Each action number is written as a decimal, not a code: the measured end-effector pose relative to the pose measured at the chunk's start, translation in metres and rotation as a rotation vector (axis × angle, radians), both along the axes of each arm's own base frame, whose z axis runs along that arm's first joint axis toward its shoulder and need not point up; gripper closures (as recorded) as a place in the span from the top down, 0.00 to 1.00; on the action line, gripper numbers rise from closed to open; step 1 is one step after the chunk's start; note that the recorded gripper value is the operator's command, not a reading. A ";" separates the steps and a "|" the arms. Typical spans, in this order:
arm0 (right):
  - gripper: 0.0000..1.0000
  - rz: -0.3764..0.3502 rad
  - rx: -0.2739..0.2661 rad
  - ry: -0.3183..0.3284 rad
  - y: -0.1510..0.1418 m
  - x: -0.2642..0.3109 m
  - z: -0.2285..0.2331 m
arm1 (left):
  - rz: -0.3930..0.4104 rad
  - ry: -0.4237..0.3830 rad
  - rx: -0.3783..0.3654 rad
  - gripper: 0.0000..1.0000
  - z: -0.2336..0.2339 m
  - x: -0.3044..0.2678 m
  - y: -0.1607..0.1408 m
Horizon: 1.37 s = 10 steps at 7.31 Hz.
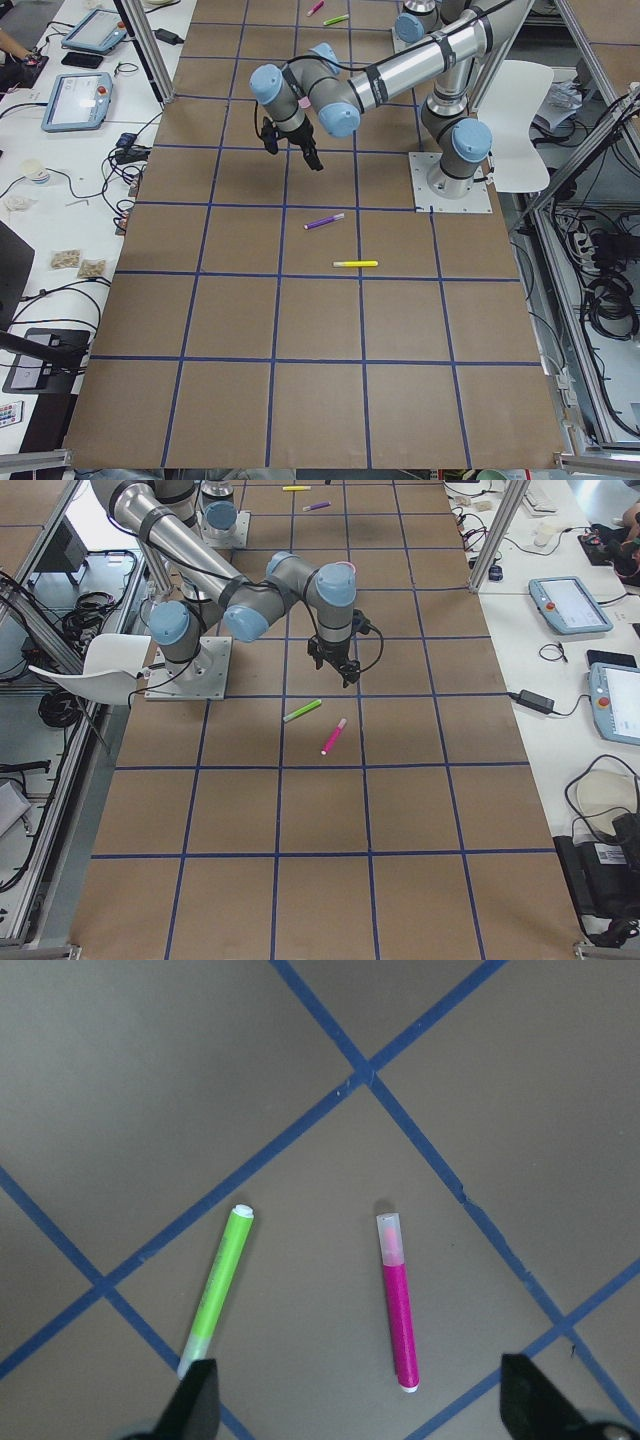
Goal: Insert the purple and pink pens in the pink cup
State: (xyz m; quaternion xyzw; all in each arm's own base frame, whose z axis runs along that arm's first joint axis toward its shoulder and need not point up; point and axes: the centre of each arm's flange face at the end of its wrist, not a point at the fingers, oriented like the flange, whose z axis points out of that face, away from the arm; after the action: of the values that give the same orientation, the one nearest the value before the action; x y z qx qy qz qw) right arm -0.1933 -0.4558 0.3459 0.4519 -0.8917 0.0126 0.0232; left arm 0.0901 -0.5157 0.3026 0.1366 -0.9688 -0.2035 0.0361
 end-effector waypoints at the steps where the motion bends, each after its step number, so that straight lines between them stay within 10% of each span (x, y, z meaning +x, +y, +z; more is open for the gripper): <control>1: 1.00 0.083 -0.004 0.006 0.000 -0.020 -0.022 | 0.033 0.011 0.018 1.00 -0.028 0.019 -0.001; 5: 1.00 0.299 0.025 -0.029 -0.003 -0.089 -0.108 | -0.014 0.057 -0.020 1.00 -0.107 0.077 -0.012; 10: 0.99 0.327 0.070 -0.070 -0.004 -0.101 -0.158 | -0.022 0.089 0.000 0.91 -0.131 0.099 -0.006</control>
State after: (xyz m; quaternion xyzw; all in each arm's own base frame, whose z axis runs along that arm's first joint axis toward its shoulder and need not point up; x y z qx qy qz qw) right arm -0.2940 -0.4602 0.1881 0.5910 -0.8063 0.0011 -0.0261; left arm 0.1889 -0.5215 0.1718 0.1166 -0.9677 -0.2100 0.0770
